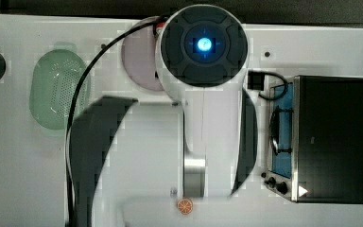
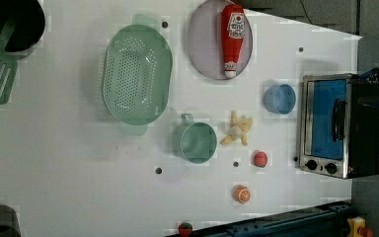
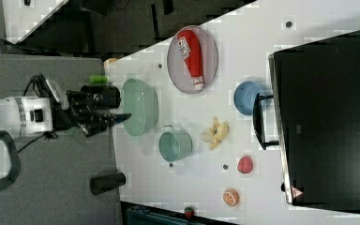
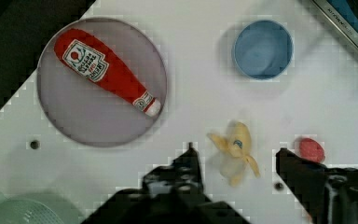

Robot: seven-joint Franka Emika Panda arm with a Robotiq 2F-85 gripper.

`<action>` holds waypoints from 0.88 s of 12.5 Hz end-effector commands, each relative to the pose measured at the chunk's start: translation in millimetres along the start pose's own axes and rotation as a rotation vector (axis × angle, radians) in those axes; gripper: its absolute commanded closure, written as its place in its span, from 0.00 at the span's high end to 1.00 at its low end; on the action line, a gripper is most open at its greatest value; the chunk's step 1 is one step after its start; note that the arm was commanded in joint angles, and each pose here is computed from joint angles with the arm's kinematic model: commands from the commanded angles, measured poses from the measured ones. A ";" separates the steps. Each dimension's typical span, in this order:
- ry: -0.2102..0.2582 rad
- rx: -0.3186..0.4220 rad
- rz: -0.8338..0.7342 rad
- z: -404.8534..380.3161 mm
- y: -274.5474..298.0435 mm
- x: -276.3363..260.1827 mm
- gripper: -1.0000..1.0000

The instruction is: Pick banana from table and place on oven.

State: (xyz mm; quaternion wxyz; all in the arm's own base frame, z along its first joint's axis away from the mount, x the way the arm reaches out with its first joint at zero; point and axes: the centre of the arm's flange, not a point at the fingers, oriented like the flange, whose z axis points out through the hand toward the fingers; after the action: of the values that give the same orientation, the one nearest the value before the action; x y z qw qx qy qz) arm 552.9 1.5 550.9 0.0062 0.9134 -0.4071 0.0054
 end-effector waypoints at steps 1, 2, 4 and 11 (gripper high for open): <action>-0.009 -0.010 -0.022 -54.7 113.9 -88.1 0.79; -0.010 -0.010 -0.022 -54.4 114.0 -88.1 0.90; -0.013 -0.013 -0.022 -52.3 113.4 -87.9 1.00; -0.043 -0.034 -0.038 48.9 72.6 -55.5 1.00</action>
State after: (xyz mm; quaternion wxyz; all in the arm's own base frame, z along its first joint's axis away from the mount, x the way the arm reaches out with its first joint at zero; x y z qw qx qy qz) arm 459.1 6.1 550.7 -0.0057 0.9195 -0.3921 0.0281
